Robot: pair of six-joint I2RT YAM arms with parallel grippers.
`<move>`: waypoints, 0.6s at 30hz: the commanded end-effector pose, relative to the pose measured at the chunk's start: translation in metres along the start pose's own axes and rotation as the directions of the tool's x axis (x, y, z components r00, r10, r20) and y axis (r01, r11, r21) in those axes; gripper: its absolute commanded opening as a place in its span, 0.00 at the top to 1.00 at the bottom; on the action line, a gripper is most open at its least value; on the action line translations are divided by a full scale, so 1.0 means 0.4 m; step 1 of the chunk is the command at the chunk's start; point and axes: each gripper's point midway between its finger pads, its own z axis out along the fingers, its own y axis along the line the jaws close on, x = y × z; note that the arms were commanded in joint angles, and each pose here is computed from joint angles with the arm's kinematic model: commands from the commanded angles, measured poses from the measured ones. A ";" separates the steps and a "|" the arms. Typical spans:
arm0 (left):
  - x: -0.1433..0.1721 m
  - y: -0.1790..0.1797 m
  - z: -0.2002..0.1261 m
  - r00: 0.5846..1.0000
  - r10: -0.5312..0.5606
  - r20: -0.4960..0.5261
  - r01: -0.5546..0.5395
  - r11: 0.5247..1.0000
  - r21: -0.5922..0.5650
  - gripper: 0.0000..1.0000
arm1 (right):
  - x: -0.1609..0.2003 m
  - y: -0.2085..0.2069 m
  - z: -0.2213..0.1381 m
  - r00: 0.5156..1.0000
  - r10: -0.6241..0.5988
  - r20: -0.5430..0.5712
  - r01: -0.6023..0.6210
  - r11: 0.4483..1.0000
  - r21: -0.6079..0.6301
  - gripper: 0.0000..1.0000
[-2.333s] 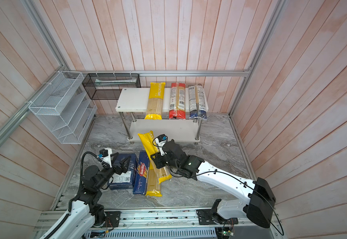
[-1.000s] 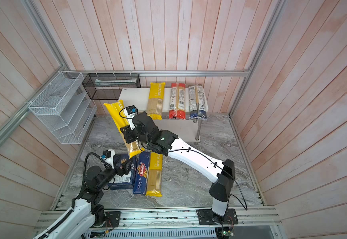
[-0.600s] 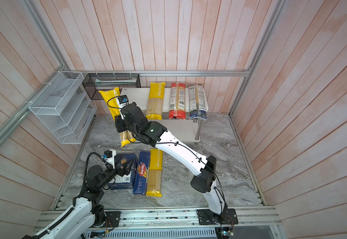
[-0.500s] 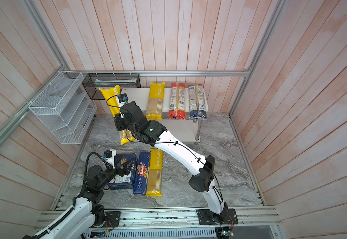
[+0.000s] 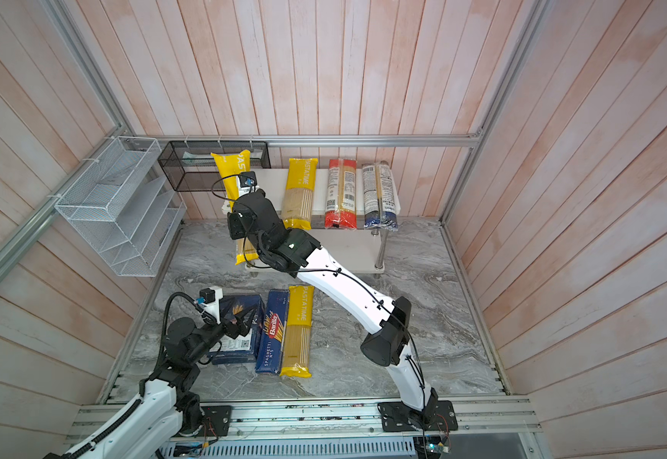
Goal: Arrange pasta packages on shelves
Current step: Place the pasta bag on the shelf.
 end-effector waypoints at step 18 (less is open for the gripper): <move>0.008 -0.009 -0.006 1.000 0.012 0.004 -0.012 1.000 0.023 0.00 | -0.263 -0.039 -0.012 0.937 0.186 0.297 -0.155 0.980 -0.126 1.00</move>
